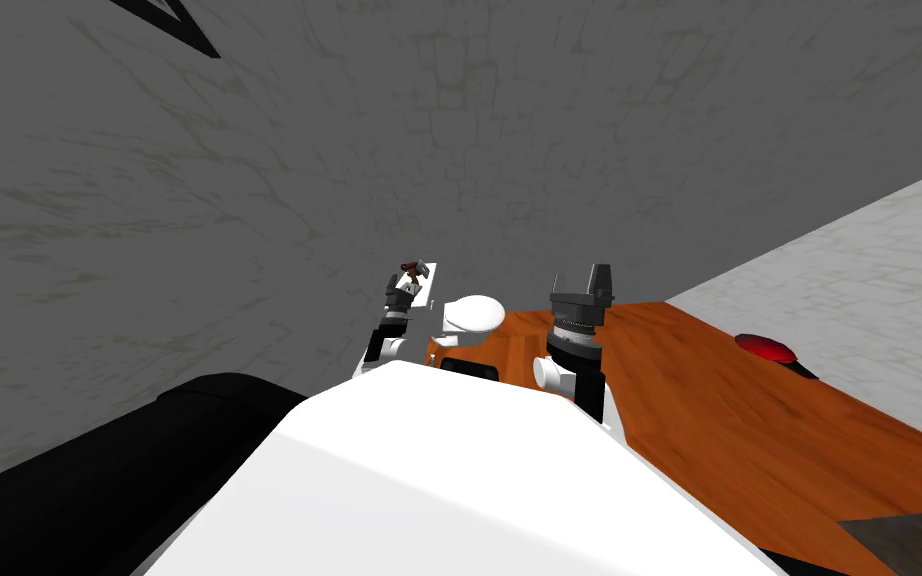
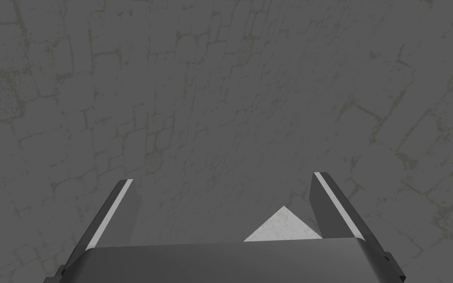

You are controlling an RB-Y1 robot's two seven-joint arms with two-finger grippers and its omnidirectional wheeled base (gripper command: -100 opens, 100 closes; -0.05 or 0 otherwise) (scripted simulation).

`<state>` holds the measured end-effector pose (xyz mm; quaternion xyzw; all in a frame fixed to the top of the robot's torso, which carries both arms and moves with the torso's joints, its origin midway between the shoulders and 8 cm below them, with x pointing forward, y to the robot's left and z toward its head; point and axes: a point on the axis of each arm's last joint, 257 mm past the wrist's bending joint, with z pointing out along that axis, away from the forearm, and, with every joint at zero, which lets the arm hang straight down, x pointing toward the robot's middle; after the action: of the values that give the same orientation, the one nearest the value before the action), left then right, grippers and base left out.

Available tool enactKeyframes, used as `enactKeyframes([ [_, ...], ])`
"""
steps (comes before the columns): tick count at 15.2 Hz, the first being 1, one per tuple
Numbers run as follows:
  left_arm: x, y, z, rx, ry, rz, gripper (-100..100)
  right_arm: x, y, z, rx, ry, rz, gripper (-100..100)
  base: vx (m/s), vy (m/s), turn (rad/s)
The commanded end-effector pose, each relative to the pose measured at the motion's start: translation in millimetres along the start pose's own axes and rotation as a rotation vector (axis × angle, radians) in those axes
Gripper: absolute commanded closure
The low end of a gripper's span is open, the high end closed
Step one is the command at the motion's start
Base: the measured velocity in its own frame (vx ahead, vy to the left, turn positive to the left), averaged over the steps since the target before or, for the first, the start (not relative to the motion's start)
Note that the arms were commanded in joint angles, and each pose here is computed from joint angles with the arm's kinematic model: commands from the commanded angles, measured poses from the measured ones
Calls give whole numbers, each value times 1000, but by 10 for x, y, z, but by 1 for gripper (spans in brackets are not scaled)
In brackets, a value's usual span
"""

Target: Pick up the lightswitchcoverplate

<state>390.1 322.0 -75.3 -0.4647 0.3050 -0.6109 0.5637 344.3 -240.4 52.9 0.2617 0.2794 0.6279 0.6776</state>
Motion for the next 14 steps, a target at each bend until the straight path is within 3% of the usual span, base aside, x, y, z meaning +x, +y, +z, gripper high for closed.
enactKeyframes([
  [1,-90,110,1,-36,-20,-71,-100,0,0,0,0,0,0,0,23,1,67],
  [3,-102,109,1,-35,-25,-91,-100,0,0,0,0,0,0,0,20,-1,52],
  [4,-169,211,7,-67,-42,-147,-100,0,0,0,0,0,0,0,23,-4,62],
  [8,-250,316,9,-97,-68,-244,-100,0,0,0,0,0,0,0,30,-2,73],
  [9,-307,422,8,-129,-84,-297,-100,0,0,0,0,0,0,0,26,0,80],
  [14,-376,532,3,-158,-112,-407,-100,0,0,0,0,0,0,0,25,-2,59],
])
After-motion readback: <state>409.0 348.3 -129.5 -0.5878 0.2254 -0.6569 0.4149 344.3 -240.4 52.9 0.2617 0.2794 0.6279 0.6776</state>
